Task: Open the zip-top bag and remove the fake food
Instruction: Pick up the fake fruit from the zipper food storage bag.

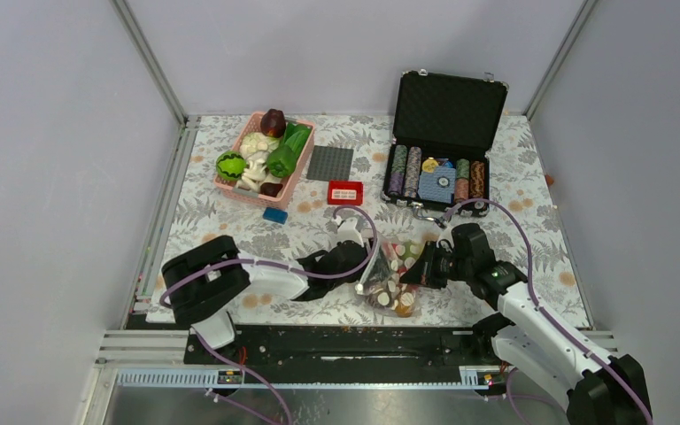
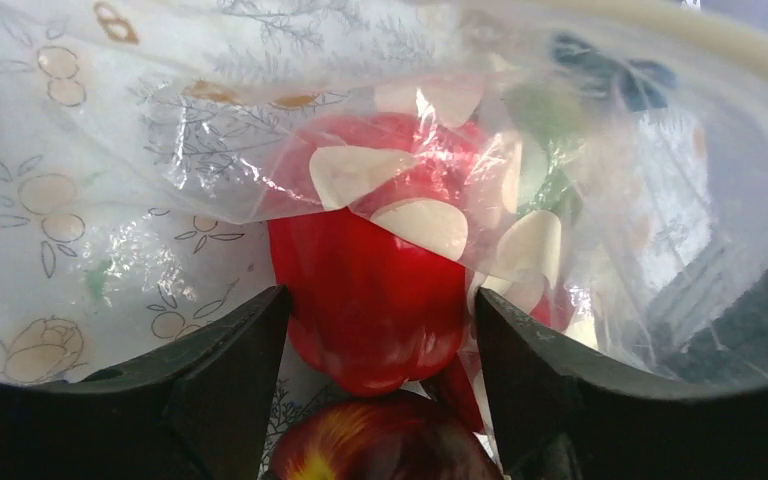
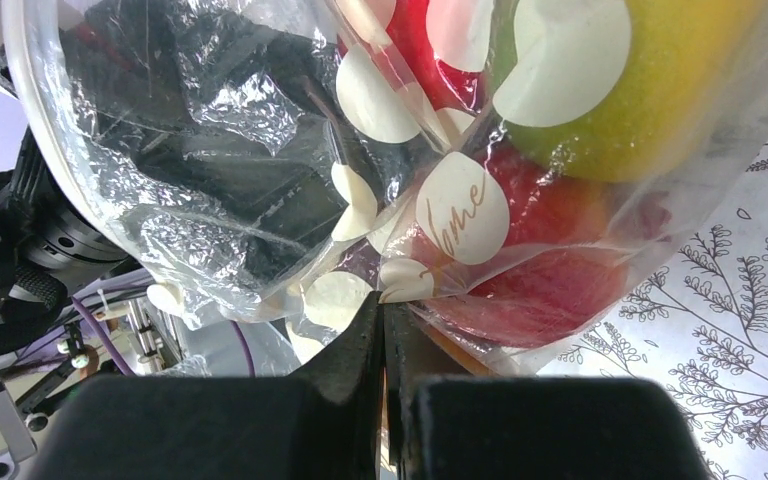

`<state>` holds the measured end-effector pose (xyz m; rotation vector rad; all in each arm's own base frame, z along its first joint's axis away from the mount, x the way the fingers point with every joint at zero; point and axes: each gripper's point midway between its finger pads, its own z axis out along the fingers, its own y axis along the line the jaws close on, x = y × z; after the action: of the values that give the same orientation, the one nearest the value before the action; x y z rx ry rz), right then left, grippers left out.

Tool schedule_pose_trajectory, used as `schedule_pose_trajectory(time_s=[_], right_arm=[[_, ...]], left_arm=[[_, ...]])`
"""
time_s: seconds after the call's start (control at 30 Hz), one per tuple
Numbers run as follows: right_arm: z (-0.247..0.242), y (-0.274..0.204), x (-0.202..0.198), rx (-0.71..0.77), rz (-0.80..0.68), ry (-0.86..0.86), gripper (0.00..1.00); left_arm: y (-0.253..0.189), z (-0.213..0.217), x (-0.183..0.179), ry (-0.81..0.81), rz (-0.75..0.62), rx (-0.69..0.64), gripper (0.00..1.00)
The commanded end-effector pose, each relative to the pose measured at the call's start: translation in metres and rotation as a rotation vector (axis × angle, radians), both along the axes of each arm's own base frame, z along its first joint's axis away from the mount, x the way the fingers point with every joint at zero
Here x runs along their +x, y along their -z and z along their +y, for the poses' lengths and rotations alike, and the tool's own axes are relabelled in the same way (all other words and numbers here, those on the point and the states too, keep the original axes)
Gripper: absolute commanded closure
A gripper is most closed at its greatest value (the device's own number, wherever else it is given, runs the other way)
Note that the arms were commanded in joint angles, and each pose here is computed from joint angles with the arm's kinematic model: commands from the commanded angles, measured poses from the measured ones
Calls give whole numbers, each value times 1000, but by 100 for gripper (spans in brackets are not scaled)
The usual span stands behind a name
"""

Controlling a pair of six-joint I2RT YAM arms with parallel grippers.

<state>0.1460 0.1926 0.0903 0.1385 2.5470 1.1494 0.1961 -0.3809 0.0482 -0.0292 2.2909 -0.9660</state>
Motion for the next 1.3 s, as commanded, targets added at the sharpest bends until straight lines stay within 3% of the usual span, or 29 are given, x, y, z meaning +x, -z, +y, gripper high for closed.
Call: schedule_pose_trajectory(time_s=[0.0,0.2,0.73,0.77,0.93,1.07,1.27], right_arm=[[6,-11,1,42,-37,-17,100],[3,-6,3,28,-38,7,100],[-5,-3,10,-20,-52,65,100],[-5,-3,10,-19,-51,63,100],[-1,-6,7,-4,-49,35,100],[4,-21,5,31,-81,-11,100],[2,-46,5,9,-133,-46,100]], left_arm=[[-9,3,6,-25,-27,19,38],[-28,17,10,-35,-89,73,44],[-42,53,0,-5,-126,186,46],[-43,52,0,-4,-130,177,45],[-58,38,3,-3,-165,74,19],[-66,28,8,-6,-195,5,4],[-56,22,12,-35,-166,-38,1]])
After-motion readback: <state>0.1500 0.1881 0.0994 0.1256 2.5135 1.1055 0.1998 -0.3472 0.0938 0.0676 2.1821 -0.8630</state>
